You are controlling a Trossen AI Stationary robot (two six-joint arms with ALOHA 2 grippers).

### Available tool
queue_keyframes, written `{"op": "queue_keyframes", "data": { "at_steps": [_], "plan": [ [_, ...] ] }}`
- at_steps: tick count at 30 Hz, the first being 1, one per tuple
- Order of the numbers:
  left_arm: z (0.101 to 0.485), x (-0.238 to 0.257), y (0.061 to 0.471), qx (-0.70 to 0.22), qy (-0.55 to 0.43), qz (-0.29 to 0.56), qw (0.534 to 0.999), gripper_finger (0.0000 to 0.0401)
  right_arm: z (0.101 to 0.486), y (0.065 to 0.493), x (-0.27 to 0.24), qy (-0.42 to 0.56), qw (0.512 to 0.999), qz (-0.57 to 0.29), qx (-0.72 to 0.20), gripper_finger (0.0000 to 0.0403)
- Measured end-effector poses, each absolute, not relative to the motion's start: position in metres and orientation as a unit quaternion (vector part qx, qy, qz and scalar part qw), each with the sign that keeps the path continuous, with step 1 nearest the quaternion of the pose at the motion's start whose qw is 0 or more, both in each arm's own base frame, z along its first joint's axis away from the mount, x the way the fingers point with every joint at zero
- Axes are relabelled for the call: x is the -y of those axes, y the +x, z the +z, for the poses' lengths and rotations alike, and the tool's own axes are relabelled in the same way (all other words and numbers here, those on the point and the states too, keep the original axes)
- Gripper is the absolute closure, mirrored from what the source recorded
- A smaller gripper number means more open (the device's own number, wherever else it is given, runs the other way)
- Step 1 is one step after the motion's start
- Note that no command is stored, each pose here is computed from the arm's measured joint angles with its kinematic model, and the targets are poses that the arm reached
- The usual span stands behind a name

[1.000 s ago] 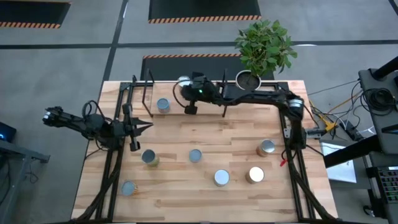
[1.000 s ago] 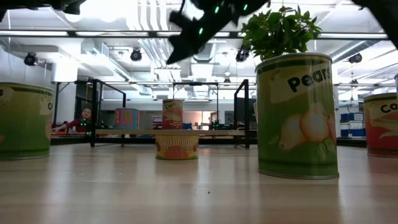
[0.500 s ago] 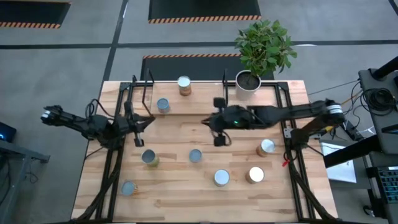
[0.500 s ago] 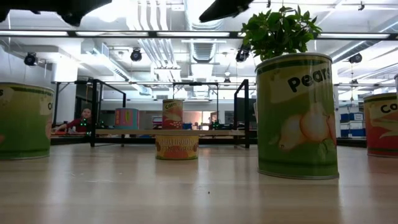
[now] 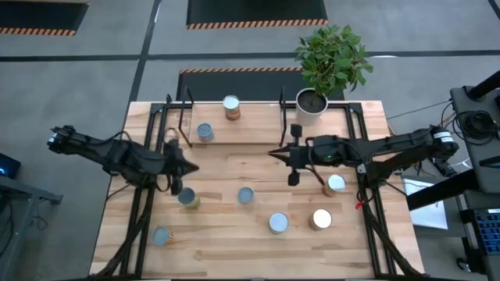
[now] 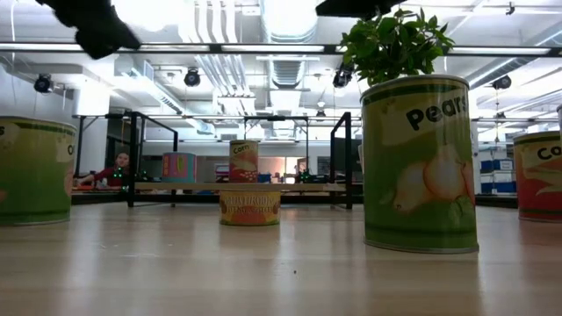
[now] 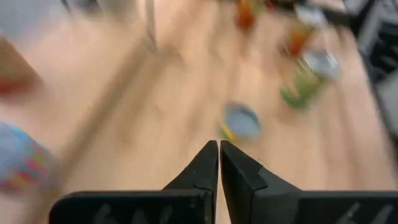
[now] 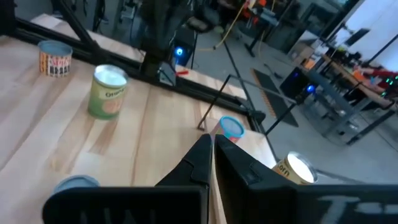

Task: Pick and place cans onto a shelf
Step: Put the canned oranges on the shelf

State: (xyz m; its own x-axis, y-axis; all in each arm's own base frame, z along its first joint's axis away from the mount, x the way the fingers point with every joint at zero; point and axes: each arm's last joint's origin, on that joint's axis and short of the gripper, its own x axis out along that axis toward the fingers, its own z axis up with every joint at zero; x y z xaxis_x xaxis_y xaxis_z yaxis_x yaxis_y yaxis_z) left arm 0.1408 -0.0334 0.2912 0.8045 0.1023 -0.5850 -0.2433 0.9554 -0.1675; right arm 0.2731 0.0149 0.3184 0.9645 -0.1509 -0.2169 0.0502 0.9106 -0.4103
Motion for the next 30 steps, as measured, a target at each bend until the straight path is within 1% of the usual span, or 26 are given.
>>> {"op": "queue_keyframes", "data": {
  "at_steps": [3,6,14,18,23,27,30],
  "plan": [
    [0.295,0.040,0.145,-0.368,-0.190,0.056,0.909,0.0401,0.315,0.270,-0.015,-0.206,0.969,-0.052,-0.123,0.0394],
    [0.300,0.045,0.149,-0.401,-0.244,0.052,0.881,0.0401,0.311,0.269,-0.014,-0.211,0.968,-0.051,-0.126,0.0394],
    [0.298,0.062,0.149,-0.447,-0.300,0.065,0.840,0.0401,0.309,0.269,-0.014,-0.223,0.965,-0.049,-0.125,0.0394],
    [0.290,0.071,0.147,-0.483,-0.306,0.085,0.816,0.0401,0.309,0.269,-0.015,-0.223,0.966,-0.049,-0.124,0.0394],
    [0.282,0.080,0.151,-0.499,-0.281,0.110,0.812,0.0397,0.310,0.269,-0.014,-0.223,0.966,-0.050,-0.124,0.0394],
    [0.276,0.081,0.154,-0.516,-0.260,0.119,0.807,0.0371,0.310,0.269,-0.014,-0.223,0.966,-0.050,-0.121,0.0394],
    [0.272,0.081,0.154,-0.530,-0.248,0.128,0.801,0.0336,0.310,0.269,-0.014,-0.228,0.965,-0.050,-0.122,0.0394]
  ]
}}
